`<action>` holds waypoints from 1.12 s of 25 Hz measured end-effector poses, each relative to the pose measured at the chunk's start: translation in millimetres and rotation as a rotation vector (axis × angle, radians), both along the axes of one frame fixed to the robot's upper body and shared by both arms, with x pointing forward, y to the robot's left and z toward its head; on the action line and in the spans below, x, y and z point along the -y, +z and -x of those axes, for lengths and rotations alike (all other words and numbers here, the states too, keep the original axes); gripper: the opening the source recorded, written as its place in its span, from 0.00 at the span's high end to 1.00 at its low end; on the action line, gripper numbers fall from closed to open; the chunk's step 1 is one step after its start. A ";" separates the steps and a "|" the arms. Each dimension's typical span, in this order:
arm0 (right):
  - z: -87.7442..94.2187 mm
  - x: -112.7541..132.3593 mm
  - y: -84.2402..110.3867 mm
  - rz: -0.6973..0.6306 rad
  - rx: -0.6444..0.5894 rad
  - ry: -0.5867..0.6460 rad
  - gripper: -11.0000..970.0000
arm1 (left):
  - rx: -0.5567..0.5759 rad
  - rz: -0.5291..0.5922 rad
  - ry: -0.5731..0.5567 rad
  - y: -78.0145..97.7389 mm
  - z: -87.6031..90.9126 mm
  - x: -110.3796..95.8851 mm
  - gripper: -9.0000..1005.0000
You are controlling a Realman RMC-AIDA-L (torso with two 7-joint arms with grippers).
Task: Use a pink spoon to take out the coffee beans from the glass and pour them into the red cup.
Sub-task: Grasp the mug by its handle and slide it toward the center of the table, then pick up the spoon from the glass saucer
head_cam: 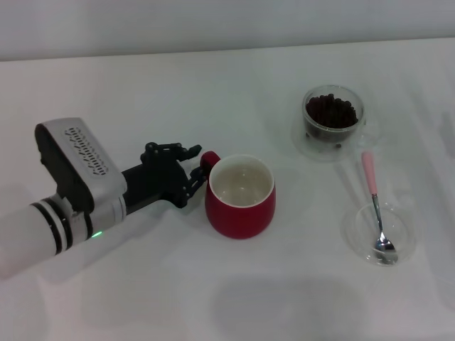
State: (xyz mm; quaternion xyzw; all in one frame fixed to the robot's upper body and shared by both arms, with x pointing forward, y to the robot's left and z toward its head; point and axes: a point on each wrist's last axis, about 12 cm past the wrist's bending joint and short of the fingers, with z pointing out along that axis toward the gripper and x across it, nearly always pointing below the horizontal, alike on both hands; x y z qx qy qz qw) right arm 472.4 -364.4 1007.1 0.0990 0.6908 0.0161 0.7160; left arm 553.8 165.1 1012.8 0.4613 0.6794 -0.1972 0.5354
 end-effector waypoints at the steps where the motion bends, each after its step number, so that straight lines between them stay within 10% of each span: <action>1: 0.0 0.0 0.0 0.000 0.000 0.000 0.23 | -0.001 0.002 0.005 -0.3 0.3 -0.7 0.70; 19: 8.5 6.8 -1.0 0.065 -0.020 0.057 0.23 | 0.030 0.187 0.086 -9.0 45.0 -49.9 0.39; 28: 17.3 58.6 15.4 -0.034 -0.083 0.144 0.23 | 0.072 0.279 0.280 -13.6 75.3 -96.3 0.39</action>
